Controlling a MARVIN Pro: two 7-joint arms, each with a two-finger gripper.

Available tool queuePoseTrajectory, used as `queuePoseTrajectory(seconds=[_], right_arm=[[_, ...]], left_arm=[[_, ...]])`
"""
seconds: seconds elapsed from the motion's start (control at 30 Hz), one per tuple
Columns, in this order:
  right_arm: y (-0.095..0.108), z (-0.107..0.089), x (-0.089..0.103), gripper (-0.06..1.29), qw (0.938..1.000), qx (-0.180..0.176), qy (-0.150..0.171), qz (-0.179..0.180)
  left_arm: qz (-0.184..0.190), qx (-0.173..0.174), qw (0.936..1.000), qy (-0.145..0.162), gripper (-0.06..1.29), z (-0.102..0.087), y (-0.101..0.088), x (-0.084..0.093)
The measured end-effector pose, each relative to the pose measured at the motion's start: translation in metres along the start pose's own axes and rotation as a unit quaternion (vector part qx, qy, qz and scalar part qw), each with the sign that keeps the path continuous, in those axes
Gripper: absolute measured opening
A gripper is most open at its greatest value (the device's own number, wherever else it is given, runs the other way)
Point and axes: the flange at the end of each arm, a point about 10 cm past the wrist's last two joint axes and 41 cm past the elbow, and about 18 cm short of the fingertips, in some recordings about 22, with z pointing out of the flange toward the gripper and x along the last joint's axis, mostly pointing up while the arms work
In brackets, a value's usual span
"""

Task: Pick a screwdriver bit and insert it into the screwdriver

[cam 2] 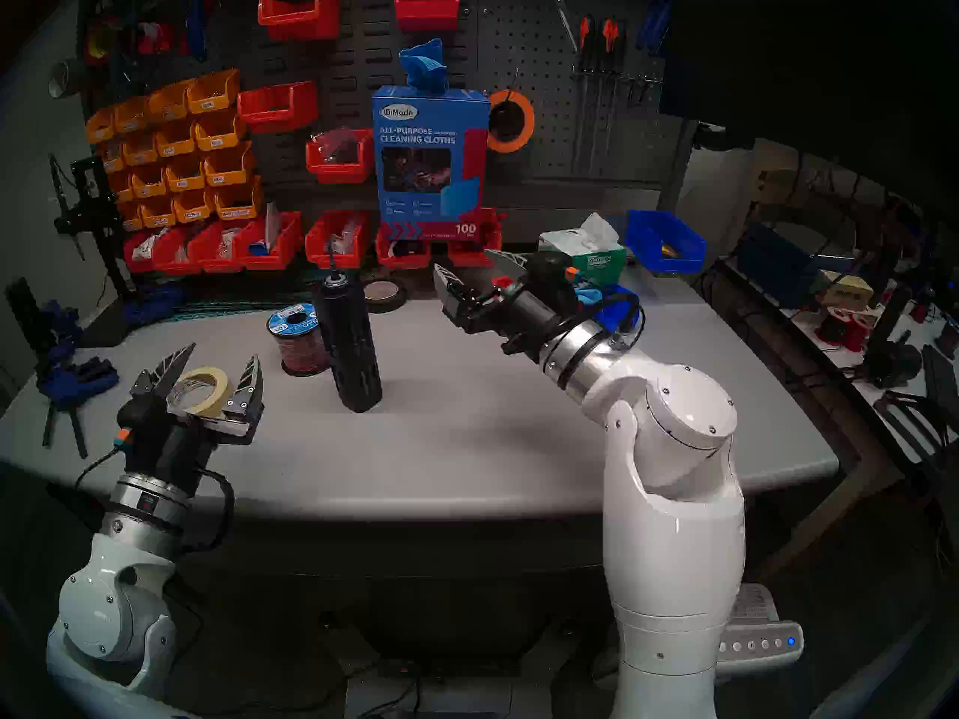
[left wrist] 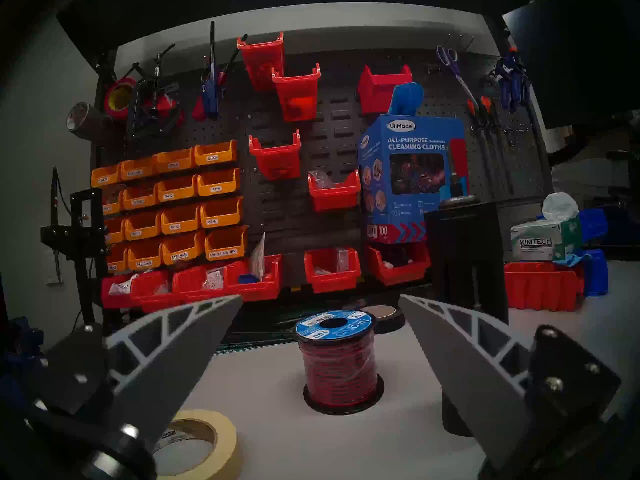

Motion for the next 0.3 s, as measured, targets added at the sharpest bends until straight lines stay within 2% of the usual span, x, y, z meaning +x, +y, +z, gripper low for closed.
queuePoseTrajectory(seconds=[0.3], right_arm=[[0.0,0.0002,-0.0001,1.21,1.0,-0.001,0.001,0.0]], left_arm=[[-0.002,-0.001,1.0,0.001,1.23,-0.0001,0.0002,0.0001]])
